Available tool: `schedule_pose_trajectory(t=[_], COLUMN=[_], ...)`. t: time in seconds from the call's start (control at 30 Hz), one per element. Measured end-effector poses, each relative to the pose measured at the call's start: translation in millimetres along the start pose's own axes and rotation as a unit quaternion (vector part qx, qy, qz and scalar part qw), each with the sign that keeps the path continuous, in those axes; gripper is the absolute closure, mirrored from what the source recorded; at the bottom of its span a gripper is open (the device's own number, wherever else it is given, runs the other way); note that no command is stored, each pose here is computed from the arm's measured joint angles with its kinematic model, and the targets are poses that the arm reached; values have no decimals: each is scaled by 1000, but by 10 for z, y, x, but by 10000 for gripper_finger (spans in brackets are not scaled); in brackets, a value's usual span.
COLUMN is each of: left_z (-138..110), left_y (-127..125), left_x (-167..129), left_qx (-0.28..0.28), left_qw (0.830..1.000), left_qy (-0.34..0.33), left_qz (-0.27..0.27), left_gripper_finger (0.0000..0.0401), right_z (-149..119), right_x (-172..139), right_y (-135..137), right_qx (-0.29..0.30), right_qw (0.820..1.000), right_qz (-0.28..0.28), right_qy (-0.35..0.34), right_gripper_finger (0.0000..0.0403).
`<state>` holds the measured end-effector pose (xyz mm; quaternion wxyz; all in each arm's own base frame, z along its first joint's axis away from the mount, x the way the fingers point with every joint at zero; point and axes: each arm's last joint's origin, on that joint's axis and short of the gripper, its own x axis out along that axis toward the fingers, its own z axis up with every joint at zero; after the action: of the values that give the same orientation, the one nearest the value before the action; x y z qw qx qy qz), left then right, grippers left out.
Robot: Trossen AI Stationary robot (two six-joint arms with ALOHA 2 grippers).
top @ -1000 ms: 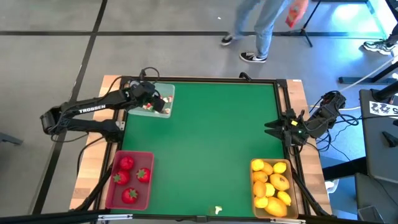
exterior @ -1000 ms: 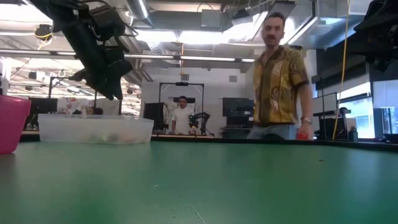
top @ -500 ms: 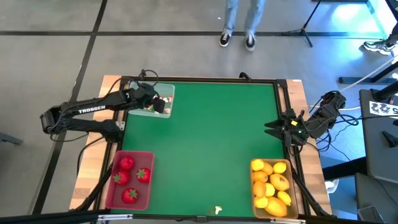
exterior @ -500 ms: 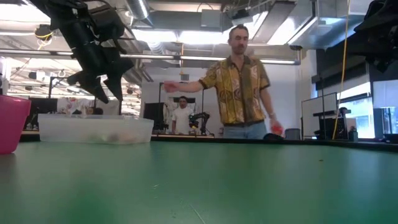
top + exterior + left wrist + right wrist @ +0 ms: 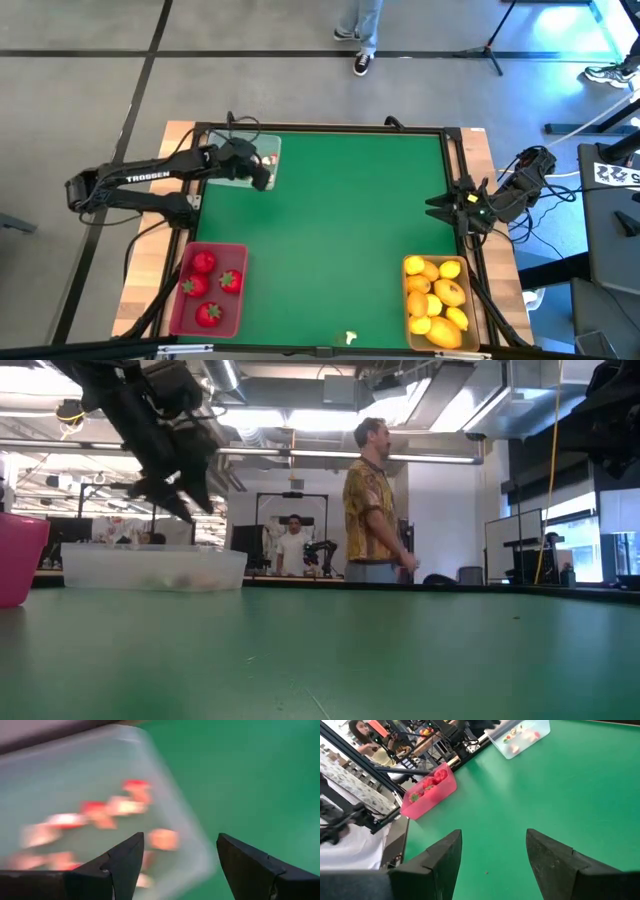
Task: Sort produce into baskets
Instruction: Put the green mushroom into the white bin
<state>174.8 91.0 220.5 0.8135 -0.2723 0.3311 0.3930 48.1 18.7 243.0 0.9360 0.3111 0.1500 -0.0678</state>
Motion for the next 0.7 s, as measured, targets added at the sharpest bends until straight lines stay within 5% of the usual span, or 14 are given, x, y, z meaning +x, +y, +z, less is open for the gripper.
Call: schedule_pose_trajectory(t=[0.17, 0.4, 0.57, 0.7], left_z=[-81, -224, -383, -527], left_y=[-364, -914, -1194, -1341], left_x=[-93, -400, -575, -602], left_qx=[45, 78, 92, 101], left_qw=[986, 937, 909, 903], left_qy=[10, -59, -104, -111], left_qz=[-163, -336, -393, -403], left_gripper_finger=[154, 154, 154, 154], right_z=[-7, -6, -4, -4], right_x=[0, 0, 0, 0], right_y=[-9, -9, -10, -10], right_qx=[-9, -12, -12, -12], right_qw=[1000, 1000, 1000, 1000], right_qz=[-4, -4, -6, -6], right_qy=[3, 3, -1, -1], right_gripper_finger=[182, 182, 182, 182])
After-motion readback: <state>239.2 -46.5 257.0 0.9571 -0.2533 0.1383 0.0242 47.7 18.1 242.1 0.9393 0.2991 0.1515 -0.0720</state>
